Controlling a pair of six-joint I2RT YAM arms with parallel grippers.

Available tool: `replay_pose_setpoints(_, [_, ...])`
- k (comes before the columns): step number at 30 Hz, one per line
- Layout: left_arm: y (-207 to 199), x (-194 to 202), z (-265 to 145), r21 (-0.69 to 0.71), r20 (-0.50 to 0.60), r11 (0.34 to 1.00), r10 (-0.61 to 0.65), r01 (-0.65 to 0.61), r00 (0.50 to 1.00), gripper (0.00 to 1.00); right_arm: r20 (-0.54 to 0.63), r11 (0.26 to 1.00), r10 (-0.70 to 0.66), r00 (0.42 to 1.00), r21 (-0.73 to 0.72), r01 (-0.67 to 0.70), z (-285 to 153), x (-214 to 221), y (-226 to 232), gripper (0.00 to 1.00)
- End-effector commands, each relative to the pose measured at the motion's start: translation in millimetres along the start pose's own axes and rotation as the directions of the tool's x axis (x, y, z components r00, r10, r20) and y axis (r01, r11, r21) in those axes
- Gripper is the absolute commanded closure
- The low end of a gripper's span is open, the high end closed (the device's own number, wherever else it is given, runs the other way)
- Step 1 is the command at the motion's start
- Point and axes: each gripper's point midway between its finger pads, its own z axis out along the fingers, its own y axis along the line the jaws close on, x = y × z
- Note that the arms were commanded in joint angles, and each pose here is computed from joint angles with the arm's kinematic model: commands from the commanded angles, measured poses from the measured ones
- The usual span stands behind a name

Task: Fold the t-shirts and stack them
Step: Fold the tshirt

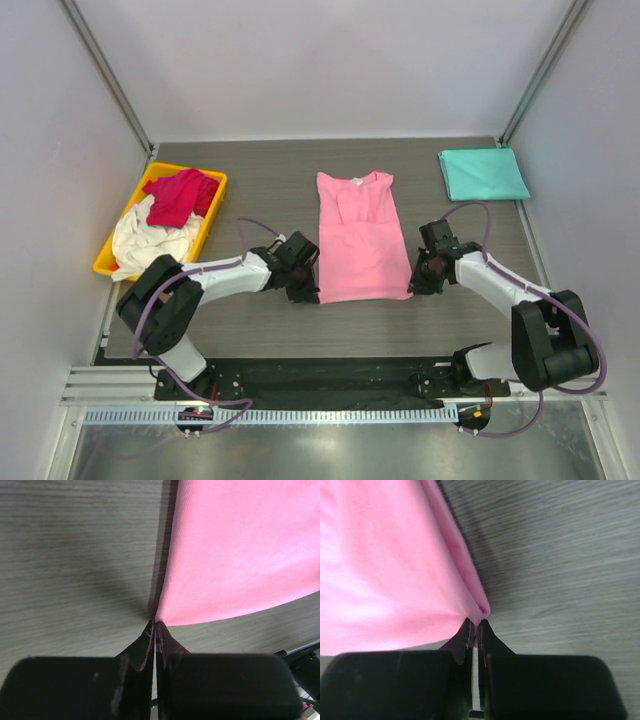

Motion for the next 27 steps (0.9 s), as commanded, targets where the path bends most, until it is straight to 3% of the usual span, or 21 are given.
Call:
replay_pose_setpoints(1, [11, 4, -23, -0.052, 0.023, 0.998, 0.038, -0.037, 0.999, 1.0, 0.072, 0.998, 0.032, 0.997, 0.043, -0.036, -19, -6, -12, 0.99])
replay_pose_setpoints(12, [-15, 25, -54, 0.018, 0.068, 0.996, 0.083, -0.085, 0.994, 1.0, 0.117, 0.996, 0.088, 0.989, -0.038, -0.084, -49, 4, -6, 0.99])
replay_pose_setpoints(13, [-17, 28, -53, 0.029, 0.063, 0.996, 0.084, -0.086, 0.994, 0.85, 0.111, 0.995, 0.091, 0.99, -0.044, -0.086, -49, 4, -5, 0.99])
replay_pose_setpoints(14, [-16, 31, -47, 0.029, 0.052, 0.996, 0.078, -0.08, 0.996, 0.76, 0.098, 0.996, 0.084, 0.992, -0.039, -0.081, -46, 7, -5, 0.99])
replay_pose_setpoints(16, [-25, 35, -40, 0.077, 0.03, 0.995, 0.06, -0.062, 0.998, 0.66, 0.08, 0.996, 0.086, 0.993, -0.04, -0.083, -42, 12, -5, 0.99])
replay_pose_setpoints(21, [-25, 40, -14, 0.076, -0.003, 0.997, 0.026, -0.026, 1.0, 0.6, 0.094, 0.995, 0.082, 0.992, -0.062, -0.076, -45, 15, -3, 0.99])
replay_pose_setpoints(27, [-17, 25, 3, 0.027, 0.024, 0.999, 0.017, -0.018, 1.0, 0.6, 0.093, 0.996, 0.077, 0.993, -0.061, -0.072, -40, 17, -5, 0.99])
